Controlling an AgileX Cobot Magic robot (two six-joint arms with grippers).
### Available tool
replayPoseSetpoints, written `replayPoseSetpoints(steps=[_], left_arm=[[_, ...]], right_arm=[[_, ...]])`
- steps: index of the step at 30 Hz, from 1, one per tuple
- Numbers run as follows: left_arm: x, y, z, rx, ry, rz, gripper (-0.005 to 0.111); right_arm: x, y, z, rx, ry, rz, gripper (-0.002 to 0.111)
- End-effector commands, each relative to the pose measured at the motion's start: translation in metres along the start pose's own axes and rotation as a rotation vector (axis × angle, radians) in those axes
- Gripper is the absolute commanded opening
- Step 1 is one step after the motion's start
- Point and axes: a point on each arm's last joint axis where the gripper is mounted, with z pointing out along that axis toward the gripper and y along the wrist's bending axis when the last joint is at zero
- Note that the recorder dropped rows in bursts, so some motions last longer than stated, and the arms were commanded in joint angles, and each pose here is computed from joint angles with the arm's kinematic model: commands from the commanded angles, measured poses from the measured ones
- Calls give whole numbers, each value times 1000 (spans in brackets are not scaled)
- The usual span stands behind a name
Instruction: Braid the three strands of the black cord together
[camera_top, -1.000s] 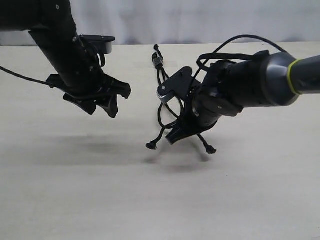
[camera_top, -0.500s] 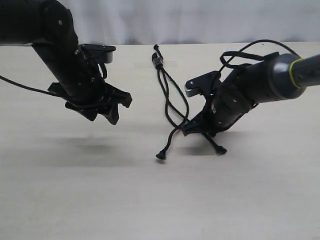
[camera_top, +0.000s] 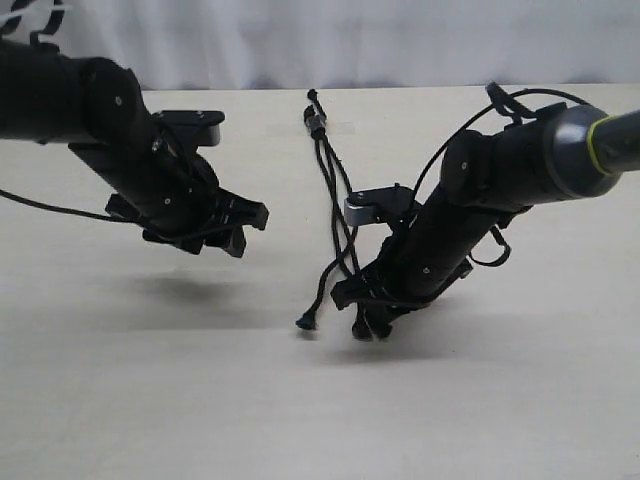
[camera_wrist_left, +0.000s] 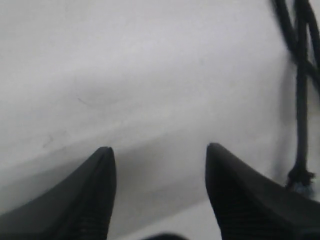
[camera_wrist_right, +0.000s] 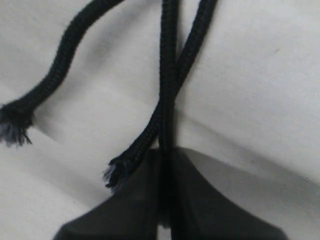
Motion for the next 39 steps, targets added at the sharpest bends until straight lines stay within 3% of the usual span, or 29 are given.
replayPoseSetpoints(steps=[1, 7, 11, 14, 19, 23, 29, 36, 39], left_arm=[[12, 2, 6, 21, 2, -35, 51], [13, -1, -9, 22, 5, -3, 51], [15, 7, -32, -40, 12, 50, 50], [14, 23, -59, -95, -14, 18, 34], [25, 55, -116, -146, -74, -70, 0], [55, 64, -156, -158, -203, -108, 0], [121, 50, -192, -78, -461, -105, 0], [180, 51, -197, -46, -756, -81, 0], [196, 55, -195, -88, -782, -39, 0]], right_arm=[[12, -3, 8, -2, 70, 21, 12], [6, -7, -21, -4, -14, 62, 45], [11, -19, -56, -17, -53, 103, 52], [26, -32, -81, 2, -90, 170, 47], [70, -52, -120, 120, -163, 209, 9], [107, -49, -153, 207, -272, 211, 4], [153, -17, -187, 223, -554, 90, 4], [200, -4, -194, 231, -975, -9, 4], [217, -4, -191, 235, -1083, -22, 4]])
